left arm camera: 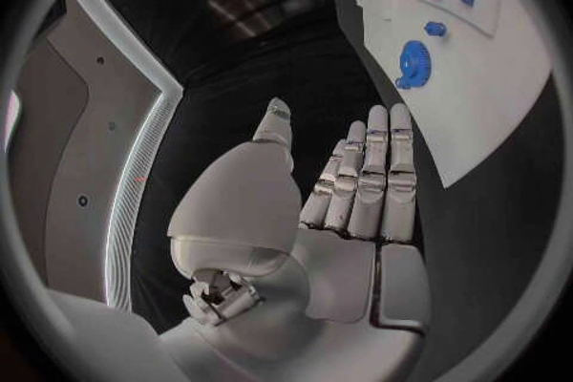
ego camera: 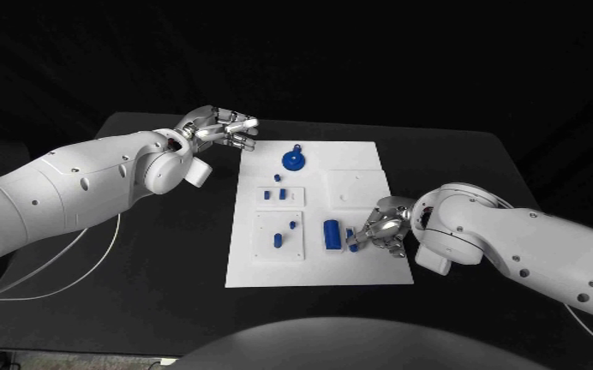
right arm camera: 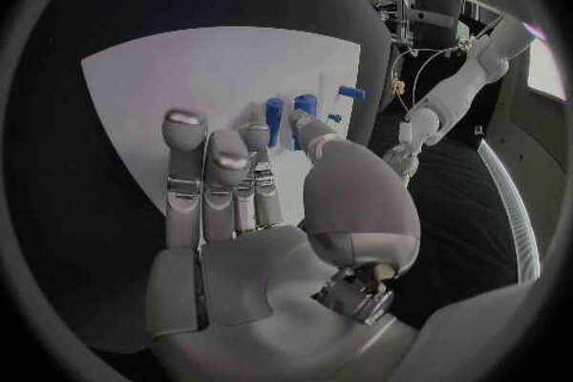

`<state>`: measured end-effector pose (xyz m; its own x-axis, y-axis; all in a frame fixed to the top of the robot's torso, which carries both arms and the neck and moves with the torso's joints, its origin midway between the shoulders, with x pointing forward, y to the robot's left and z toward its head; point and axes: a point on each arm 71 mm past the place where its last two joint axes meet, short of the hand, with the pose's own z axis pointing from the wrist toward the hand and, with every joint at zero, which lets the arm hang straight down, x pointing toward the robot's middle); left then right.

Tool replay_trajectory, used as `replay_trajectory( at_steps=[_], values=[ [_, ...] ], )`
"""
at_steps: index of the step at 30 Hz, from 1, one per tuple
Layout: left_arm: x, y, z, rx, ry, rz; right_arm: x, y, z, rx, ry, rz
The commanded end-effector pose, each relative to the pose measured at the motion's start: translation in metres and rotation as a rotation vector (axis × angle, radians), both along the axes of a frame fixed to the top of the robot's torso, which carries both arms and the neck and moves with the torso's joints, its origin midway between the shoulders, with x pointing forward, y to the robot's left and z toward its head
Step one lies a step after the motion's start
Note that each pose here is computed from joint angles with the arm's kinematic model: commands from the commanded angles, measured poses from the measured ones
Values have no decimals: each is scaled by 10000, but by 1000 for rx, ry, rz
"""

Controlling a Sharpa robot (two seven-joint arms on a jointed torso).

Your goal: Assemble the parts on the task board

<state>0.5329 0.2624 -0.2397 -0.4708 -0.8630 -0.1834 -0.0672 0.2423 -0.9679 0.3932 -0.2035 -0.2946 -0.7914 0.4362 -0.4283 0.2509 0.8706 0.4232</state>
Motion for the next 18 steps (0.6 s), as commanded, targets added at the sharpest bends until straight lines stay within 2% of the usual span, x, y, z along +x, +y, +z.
replay_trajectory(
  at_steps=[1,11,18],
  values=[
    [-10,-21,-4,-3,2,-18,-31,-6,-8,-21,22,42],
    [-11,-17,-7,-2,3,-20,-65,-55,-1,-22,36,80],
    [-13,-16,-11,1,7,-23,-66,-65,8,-40,22,99]
  ],
)
